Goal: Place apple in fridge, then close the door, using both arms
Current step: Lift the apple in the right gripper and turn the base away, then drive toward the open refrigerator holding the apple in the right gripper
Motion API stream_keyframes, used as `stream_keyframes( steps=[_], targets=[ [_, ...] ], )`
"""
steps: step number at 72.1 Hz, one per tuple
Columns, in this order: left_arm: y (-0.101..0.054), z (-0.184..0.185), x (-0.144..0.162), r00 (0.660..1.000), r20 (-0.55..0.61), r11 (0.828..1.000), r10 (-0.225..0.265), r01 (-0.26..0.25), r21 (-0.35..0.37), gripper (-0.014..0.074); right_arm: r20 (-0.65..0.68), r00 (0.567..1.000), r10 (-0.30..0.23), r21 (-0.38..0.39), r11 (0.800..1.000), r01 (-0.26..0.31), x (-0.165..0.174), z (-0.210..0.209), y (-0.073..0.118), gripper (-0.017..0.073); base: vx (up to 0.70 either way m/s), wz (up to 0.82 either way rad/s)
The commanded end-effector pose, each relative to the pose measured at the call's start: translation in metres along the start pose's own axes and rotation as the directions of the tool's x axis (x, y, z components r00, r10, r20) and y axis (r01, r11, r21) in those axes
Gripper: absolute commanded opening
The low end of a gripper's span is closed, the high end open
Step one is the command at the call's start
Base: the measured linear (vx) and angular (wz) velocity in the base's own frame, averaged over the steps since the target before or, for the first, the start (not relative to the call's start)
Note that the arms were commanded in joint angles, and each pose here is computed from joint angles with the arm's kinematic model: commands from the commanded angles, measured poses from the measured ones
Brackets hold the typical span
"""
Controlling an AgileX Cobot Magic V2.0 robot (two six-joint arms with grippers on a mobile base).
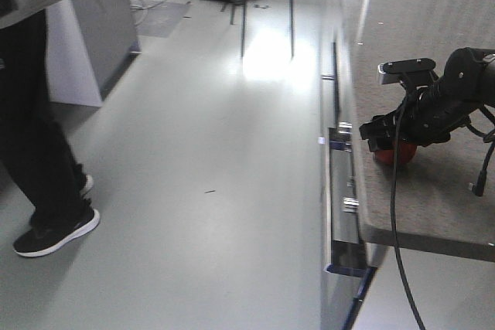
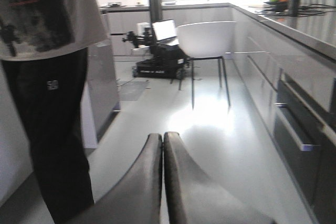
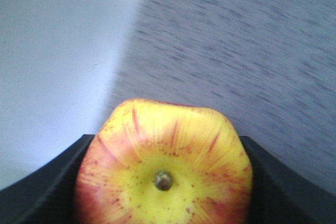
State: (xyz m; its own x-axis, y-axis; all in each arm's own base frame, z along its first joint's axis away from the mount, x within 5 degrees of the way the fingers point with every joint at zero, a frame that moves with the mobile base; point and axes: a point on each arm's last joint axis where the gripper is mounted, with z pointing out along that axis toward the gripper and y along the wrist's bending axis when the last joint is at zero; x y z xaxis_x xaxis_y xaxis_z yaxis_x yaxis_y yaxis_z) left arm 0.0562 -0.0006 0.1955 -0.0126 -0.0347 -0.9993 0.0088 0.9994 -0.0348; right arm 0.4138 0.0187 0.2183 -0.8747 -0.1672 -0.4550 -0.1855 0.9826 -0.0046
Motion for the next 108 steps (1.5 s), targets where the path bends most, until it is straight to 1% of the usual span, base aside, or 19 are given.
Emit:
stream_keyframes(
  steps=[1,32,108],
  targets=[
    [-0.0004,-0.0009,-0.0082,0.996,0.09,1.0,-0.007,0.006,0.008,-0.0006,0.094,0.996,-0.004,0.004,1.0,0.003,-0.0131,-0.0255,0.001,0.0174,-0.04,0.46],
    [-0.0004,-0.0009,-0.0082,0.996,0.09,1.0,-0.007,0.006,0.008,-0.0006,0.094,0.996,-0.003,0.004,1.0,0.003,-0.0131,-0.0255,0.0011,0.0174,-0.04,0.51],
    [-0.0004,-0.0009,-0.0082,0.996,0.09,1.0,-0.007,0.006,0.008,-0.0006,0.094,0.996,-0.004,0.004,1.0,0.003,-0.0131,-0.0255,0.001,0.0174,-0.05,0.6]
  ],
)
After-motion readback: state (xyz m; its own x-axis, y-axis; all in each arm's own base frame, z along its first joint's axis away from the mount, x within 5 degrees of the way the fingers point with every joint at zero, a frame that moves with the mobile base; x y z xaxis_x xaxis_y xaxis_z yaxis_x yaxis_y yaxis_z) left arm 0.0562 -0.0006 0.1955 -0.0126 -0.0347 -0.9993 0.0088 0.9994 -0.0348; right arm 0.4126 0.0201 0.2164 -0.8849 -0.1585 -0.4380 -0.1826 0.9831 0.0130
